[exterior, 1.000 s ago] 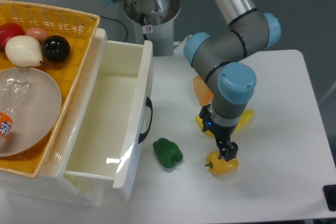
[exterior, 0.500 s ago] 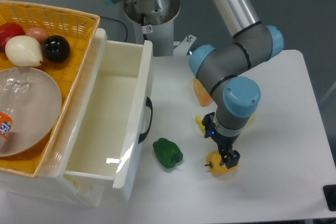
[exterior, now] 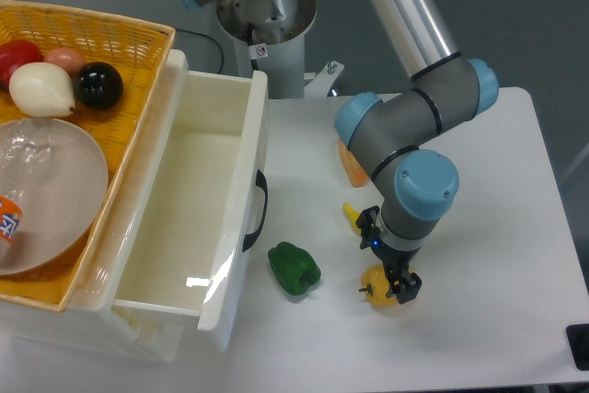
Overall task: Pick up the yellow pepper
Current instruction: 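Lower the open gripper around the yellow bell pepper, then close the gripper on the yellow bell pepper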
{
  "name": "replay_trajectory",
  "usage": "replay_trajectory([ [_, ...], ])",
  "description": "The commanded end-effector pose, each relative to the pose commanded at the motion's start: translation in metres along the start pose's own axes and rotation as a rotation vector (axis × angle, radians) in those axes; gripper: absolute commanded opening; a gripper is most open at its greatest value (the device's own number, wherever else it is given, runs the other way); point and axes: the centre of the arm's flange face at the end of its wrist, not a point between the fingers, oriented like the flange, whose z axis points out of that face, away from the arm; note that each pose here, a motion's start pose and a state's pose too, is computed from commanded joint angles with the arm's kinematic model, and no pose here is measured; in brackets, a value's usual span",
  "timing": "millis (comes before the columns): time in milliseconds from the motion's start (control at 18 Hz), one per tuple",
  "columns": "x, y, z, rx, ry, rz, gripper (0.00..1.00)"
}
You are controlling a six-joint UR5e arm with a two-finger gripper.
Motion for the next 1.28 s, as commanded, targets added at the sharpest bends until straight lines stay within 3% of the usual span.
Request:
replay_trajectory([
  [1167, -0.003, 0.009, 0.026, -0.023, 0.03, -0.009, 1.0],
  [1222, -0.003, 0.009, 0.026, -0.028, 0.03, -0.009, 0.98],
  [1278, -0.003, 0.009, 0.026, -0.027, 0.032, -0.009, 0.89],
])
